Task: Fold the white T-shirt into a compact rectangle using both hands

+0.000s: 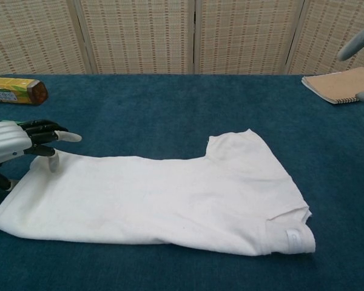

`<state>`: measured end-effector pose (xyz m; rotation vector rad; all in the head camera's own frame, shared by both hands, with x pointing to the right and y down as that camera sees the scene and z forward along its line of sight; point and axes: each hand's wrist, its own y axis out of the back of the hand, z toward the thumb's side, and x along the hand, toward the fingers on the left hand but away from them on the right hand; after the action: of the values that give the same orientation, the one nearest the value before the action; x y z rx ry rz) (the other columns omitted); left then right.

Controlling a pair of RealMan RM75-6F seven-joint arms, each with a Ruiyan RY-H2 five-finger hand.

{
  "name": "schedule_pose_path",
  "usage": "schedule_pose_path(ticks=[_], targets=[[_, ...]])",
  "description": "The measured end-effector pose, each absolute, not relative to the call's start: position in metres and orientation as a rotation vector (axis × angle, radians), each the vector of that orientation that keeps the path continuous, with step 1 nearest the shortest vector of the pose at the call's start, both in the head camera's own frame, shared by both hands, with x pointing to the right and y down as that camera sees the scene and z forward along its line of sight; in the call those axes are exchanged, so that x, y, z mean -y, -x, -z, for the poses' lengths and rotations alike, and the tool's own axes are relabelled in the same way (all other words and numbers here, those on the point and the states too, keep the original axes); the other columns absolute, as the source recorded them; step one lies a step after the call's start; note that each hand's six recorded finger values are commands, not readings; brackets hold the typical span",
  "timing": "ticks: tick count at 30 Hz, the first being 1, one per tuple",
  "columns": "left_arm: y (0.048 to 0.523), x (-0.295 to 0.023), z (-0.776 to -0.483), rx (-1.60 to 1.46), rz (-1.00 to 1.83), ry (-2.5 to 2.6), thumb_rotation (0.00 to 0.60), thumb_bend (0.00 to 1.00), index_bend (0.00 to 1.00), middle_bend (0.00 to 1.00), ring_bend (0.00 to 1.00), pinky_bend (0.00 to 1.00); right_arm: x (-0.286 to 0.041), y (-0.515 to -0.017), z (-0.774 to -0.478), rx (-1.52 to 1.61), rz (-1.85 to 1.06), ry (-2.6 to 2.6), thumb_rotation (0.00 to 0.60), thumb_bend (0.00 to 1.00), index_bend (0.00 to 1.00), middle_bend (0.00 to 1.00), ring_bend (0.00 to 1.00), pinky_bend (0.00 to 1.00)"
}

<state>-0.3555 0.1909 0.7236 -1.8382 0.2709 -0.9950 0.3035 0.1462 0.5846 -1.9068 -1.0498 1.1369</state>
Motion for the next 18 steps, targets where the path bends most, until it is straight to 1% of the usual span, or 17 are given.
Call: schedule_pose_path(ticks=[13, 15, 18], targets=[[0.3520, -0.1934, -0.7215, -0.296, 1.009, 1.898, 0.600, 0.43, 0.52, 0.11, 0.00, 0.00, -0.1463, -0.3034, -0.5844, 1.051, -1.133, 1.906, 0.600, 0.20, 0.34, 0.28, 0.14, 0.00], [0.3503, -0.1947, -0.7200, -0.301, 1.009, 1.919, 0.600, 0.44, 0.53, 0.11, 0.00, 0.00, -0.1466, -0.3047, -0.5846, 1.054, -1.137, 1.905, 0.600, 0.20, 0.34, 0.28, 0.14, 0.00], [0.3475, -0.1963, -0.7171, -0.295, 0.999, 1.931, 0.600, 0.45, 0.57, 0.12, 0.00, 0.00, -0.1470, -0.3066, -0.5848, 1.059, -1.141, 1.902, 0.600, 0.20, 0.35, 0.28, 0.14, 0.00]])
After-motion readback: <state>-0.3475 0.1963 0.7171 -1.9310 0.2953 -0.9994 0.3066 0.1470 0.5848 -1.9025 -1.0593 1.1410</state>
